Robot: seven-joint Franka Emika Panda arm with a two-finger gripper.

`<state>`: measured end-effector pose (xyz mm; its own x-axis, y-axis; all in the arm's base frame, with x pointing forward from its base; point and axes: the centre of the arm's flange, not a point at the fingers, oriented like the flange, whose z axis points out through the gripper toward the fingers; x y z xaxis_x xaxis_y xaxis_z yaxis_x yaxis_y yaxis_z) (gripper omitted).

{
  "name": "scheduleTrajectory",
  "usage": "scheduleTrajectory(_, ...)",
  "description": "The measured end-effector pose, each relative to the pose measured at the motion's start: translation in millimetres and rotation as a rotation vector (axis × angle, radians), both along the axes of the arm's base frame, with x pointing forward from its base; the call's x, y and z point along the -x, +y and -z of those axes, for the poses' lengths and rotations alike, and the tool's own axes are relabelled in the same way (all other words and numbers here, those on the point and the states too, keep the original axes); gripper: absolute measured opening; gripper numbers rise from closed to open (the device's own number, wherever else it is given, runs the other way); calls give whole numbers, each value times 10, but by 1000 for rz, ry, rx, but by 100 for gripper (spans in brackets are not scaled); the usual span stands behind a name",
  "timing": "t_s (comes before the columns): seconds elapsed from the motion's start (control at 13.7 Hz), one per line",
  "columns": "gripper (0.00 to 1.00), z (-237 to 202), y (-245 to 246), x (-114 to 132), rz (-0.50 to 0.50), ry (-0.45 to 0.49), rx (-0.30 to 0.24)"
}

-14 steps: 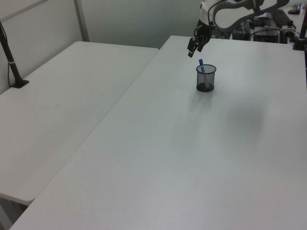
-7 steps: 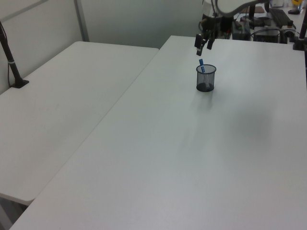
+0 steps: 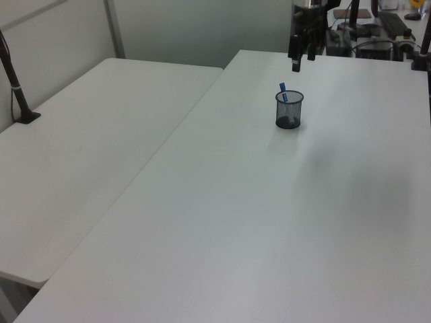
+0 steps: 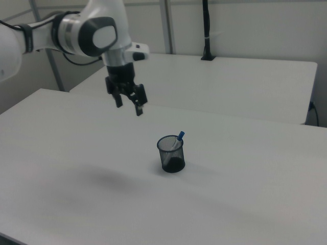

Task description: Insert the marker

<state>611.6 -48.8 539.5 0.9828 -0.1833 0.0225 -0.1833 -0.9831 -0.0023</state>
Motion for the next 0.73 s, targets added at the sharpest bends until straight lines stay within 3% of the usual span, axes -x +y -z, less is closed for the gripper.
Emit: scheduleTrajectory(0.73, 100, -24, 98, 48, -18, 15, 8)
